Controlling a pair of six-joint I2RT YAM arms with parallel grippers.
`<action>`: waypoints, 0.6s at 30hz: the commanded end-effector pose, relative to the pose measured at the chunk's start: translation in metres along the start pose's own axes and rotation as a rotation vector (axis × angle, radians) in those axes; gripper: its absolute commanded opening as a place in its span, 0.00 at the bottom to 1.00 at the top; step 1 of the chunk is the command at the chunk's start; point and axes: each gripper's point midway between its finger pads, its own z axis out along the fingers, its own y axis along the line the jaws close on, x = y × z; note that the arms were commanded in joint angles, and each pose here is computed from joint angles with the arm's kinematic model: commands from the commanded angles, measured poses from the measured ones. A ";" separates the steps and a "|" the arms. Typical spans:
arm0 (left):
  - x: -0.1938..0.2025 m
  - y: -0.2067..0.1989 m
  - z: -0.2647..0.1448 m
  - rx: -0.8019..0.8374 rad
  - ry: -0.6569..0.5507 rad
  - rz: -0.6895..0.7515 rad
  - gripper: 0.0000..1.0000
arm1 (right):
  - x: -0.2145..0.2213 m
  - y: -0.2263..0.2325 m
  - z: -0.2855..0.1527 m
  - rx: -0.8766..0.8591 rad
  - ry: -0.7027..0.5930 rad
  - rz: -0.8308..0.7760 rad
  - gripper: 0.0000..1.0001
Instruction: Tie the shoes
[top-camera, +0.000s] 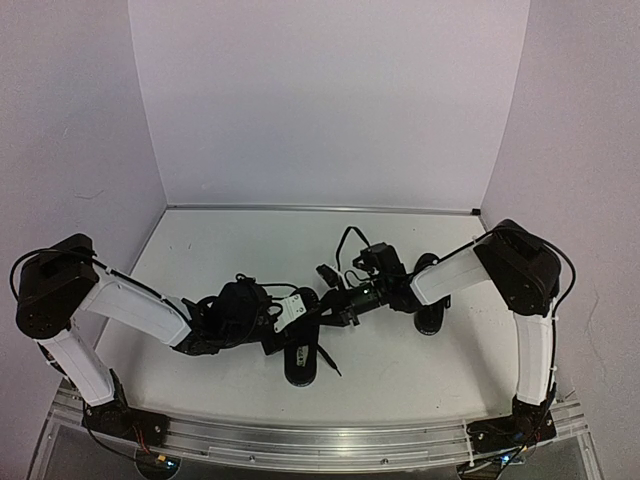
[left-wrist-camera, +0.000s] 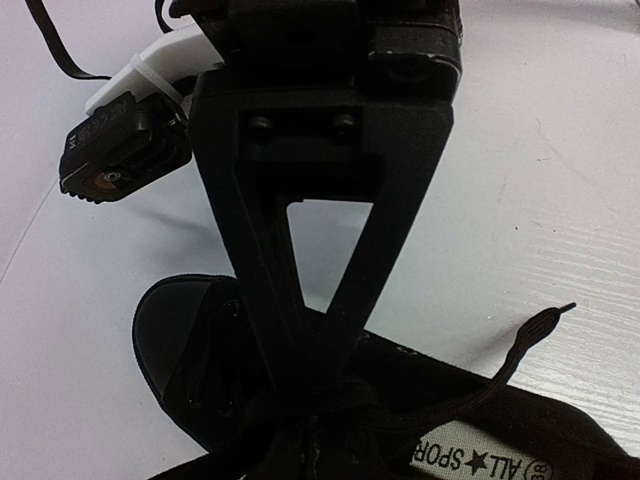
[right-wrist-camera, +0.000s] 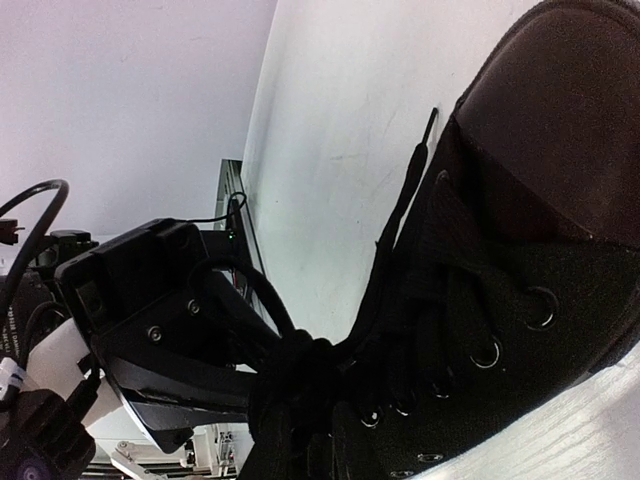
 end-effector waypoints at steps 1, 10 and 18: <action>-0.008 0.005 0.002 -0.017 -0.038 -0.014 0.00 | 0.003 0.004 0.004 -0.041 0.012 -0.010 0.14; -0.007 0.006 0.004 -0.024 -0.038 -0.015 0.00 | 0.009 0.004 0.009 -0.056 0.032 0.001 0.14; -0.009 0.009 0.004 -0.036 -0.046 -0.019 0.00 | 0.014 0.004 0.009 -0.071 0.048 0.015 0.14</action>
